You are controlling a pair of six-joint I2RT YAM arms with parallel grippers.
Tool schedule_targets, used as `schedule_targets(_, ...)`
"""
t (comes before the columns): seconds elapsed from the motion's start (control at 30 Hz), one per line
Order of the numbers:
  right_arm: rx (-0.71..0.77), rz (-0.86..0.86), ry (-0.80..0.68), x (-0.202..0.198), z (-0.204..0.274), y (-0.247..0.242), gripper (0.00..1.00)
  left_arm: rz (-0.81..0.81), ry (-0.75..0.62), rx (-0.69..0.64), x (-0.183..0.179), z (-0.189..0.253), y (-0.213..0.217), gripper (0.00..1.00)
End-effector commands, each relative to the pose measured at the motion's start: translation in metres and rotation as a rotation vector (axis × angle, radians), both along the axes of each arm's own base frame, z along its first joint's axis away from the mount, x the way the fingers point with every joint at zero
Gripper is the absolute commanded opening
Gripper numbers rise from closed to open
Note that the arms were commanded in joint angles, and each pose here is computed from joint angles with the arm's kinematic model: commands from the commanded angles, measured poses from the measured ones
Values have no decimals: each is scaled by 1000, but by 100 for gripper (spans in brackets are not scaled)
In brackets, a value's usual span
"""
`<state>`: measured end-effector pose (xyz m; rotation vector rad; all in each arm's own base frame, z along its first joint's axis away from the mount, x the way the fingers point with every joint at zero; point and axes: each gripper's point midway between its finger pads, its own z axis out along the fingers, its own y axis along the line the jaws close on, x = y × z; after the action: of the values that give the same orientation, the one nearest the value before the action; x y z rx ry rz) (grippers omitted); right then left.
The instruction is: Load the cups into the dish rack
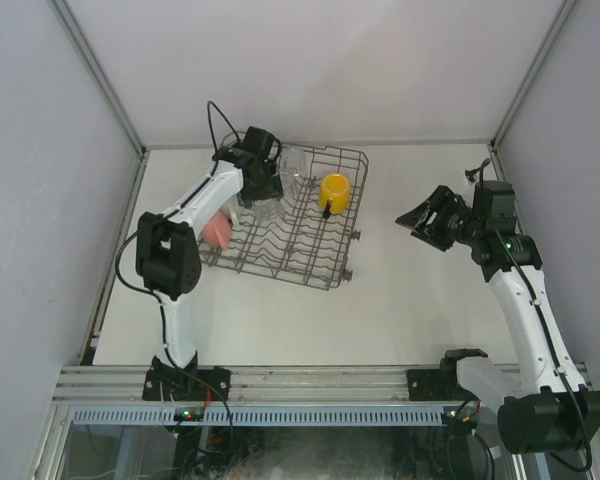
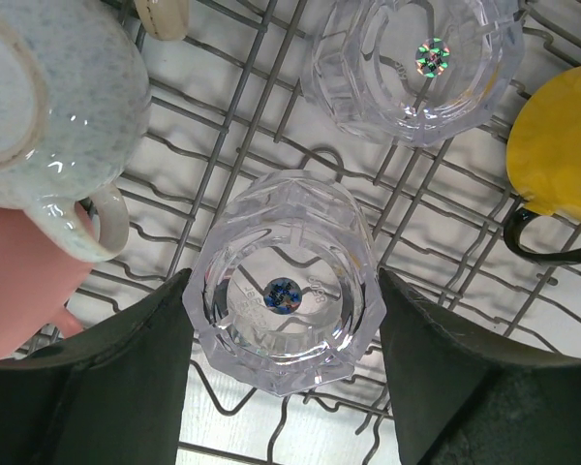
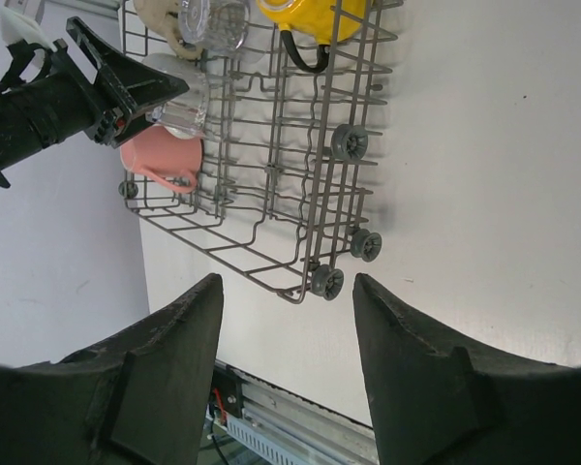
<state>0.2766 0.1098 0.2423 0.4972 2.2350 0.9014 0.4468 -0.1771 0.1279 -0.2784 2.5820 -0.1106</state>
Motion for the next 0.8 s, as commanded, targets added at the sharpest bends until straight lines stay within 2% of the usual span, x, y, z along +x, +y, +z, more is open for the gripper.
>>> schedule_targets(0.0,-1,12,-43,0,7,-1,56,-8,-72,-4,19,15,-8,0)
schedule_targets(0.47,5,11,-37,1,4,-3,55,-35,-19,30,15,-19,-24,1)
schedule_targets(0.53,5,12,-36,0,3,-3,55,-29,-10,48,13,-24,-22,10)
schedule_targets(0.63,3,14,-37,-1,3,-3,55,-35,3,55,9,-29,-24,33)
schedule_targets(0.77,3,12,-38,-1,3,-3,55,-42,17,56,3,-34,-27,50)
